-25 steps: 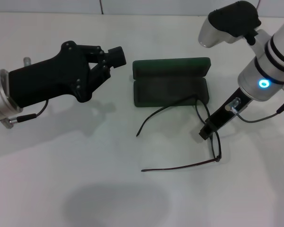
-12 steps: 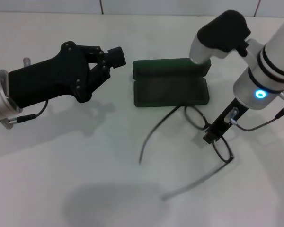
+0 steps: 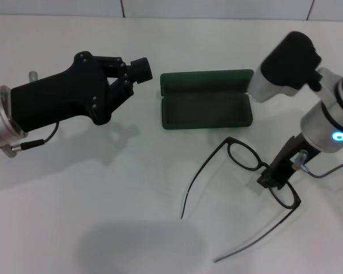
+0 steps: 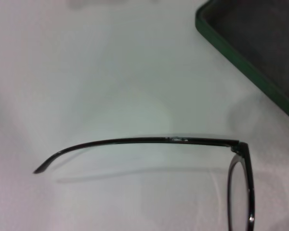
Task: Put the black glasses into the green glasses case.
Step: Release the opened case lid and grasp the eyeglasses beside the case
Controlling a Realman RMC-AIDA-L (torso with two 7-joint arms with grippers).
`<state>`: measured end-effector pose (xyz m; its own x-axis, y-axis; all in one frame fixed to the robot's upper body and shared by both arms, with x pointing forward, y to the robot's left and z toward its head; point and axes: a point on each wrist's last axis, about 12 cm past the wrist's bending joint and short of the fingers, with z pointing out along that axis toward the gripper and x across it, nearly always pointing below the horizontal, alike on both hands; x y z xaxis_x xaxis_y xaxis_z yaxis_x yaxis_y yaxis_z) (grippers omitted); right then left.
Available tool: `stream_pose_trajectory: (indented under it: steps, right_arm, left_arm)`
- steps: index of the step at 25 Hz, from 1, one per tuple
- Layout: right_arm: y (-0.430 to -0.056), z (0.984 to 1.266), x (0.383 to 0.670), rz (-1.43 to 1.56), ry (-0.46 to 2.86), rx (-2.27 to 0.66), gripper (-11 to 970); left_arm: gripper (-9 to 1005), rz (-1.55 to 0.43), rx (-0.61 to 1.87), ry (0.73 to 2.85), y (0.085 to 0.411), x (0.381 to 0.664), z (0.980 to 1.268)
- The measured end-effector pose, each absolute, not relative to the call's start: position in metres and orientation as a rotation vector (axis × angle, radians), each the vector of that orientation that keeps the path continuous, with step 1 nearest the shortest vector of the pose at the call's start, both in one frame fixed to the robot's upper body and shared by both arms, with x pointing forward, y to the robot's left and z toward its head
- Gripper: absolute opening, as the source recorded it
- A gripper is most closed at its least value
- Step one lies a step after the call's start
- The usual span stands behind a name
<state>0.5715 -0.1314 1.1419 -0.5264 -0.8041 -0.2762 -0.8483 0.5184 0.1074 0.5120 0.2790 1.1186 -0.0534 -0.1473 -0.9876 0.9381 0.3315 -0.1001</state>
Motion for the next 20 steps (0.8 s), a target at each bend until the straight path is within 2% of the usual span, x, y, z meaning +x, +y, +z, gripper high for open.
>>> stream_pose_trajectory:
  steps: [12,17,20]
  right_arm:
    - [-0.197,1.151,0.556,0.565,2.314,-1.434,106]
    - [-0.227,1.154,0.553,0.594,2.408,-1.405,106]
    - [-0.232,1.156,0.555,0.566,2.444,-1.385,106]
  left_arm:
    - [22,-1.088,0.757,1.280,0.285,0.504,1.119]
    - [22,-1.103,0.757,1.273,0.281,0.506,1.119]
    - [22,-1.110,0.753,1.274,0.279,0.507,1.117]
